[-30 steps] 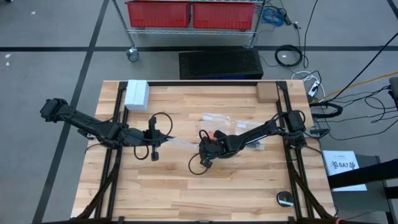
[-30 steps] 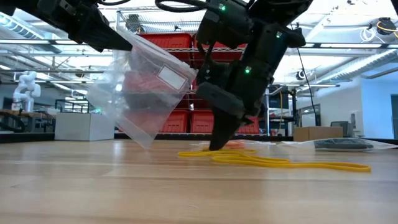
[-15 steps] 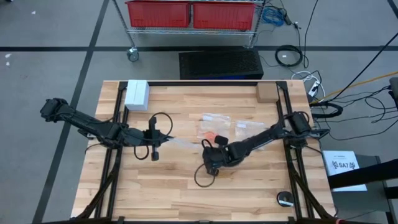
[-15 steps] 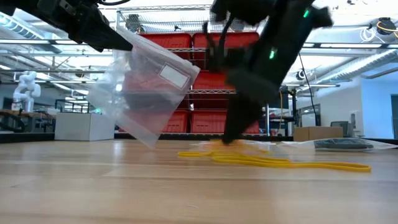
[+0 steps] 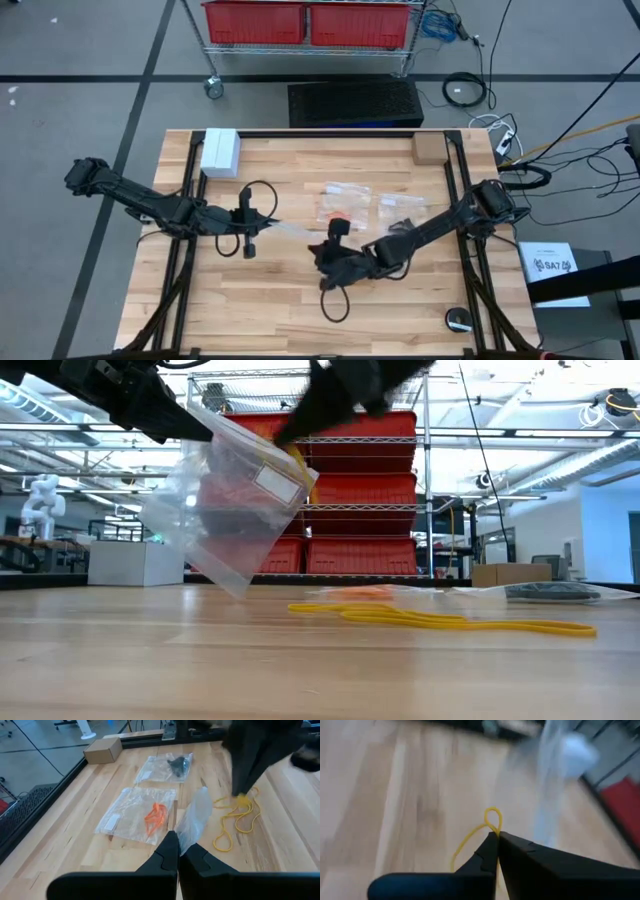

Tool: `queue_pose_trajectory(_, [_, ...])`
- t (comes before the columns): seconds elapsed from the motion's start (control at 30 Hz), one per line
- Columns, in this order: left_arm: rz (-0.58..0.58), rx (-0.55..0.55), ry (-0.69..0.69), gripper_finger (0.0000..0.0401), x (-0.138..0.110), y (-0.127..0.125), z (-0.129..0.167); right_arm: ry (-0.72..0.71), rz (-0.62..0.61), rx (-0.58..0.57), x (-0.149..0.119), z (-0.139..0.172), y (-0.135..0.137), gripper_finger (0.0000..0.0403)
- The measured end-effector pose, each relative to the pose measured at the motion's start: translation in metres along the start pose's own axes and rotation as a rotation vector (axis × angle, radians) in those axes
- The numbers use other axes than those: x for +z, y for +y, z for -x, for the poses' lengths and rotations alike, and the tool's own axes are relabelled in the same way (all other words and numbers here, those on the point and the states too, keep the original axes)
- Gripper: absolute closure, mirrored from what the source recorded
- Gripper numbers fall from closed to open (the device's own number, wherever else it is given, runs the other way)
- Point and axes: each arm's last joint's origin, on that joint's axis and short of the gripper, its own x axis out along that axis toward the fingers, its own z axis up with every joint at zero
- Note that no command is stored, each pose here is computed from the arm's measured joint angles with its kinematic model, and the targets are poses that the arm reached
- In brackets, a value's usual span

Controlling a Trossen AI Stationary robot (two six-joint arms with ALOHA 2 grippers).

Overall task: Sort rubber bands
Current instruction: Put the yellow rubber band into the transparent zip bag

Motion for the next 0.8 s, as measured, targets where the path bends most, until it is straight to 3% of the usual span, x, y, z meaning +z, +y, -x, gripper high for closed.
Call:
queue_pose_trajectory(0.33, [0.004,0.000,-0.006,0.0401,0.001,0.000,0.000,-0.147,0.101,-0.102,0.054,0.004,-0.016,0.0403])
queue_pose_trajectory(0.5, [0.031,-0.001,-0.011,0.0401,0.001,0.000,0.000,-0.136,0.106,-0.126,0.056,-0.003,-0.028,0.0403])
queue_pose_trajectory(0.8, [0.044,-0.002,-0.037,0.0401,0.004,0.000,0.000,-0.109,0.107,-0.070,0.049,-0.020,-0.032,0.0403])
